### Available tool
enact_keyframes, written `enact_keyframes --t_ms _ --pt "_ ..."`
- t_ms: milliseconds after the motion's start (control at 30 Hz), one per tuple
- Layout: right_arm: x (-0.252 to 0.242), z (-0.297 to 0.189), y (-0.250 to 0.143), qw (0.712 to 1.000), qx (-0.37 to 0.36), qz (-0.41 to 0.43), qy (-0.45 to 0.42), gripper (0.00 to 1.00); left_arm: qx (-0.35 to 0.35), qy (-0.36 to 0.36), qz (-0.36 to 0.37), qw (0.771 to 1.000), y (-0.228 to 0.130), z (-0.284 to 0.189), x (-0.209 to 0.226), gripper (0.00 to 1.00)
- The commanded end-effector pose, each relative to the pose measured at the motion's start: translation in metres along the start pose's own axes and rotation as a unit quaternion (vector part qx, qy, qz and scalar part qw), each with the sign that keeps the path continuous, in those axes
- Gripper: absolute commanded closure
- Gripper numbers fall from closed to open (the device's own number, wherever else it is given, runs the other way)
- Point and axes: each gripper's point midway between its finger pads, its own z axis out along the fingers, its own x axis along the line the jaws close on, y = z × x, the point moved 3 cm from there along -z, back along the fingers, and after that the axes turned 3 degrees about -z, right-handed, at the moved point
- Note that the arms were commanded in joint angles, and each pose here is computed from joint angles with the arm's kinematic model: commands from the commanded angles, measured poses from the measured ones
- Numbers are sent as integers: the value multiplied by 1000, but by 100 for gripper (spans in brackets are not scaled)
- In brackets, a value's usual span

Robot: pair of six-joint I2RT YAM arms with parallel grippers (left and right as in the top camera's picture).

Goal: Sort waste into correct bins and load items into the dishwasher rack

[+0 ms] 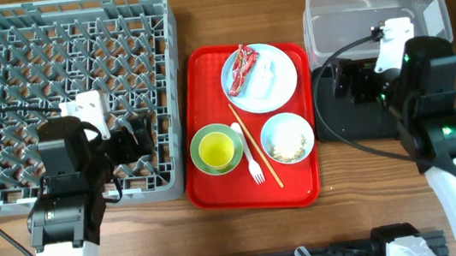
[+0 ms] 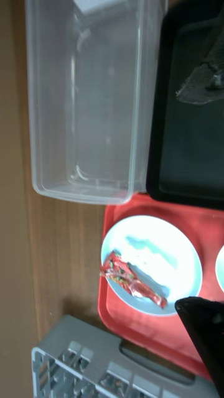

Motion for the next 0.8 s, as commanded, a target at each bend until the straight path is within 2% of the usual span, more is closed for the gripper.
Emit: enact_keyframes --t_ms 0,200,433,633,767 --pt "6 4 4 999 -2 27 25 0 4 -8 -4 1000 2 -1 -3 0" --pt "19 7 7 997 15 45 65 0 24 -3 -8 1000 -6 2 -1 0" --pt "60 22 33 993 54 -24 103 0 25 -3 -9 1000 -6 1 0 0" --pt "90 63 48 989 90 -34 116 0 25 -3 -9 1000 -6 1 0 0" --pt "105 105 31 986 128 -16 103 1 25 -3 -9 1000 -6 1 0 0"
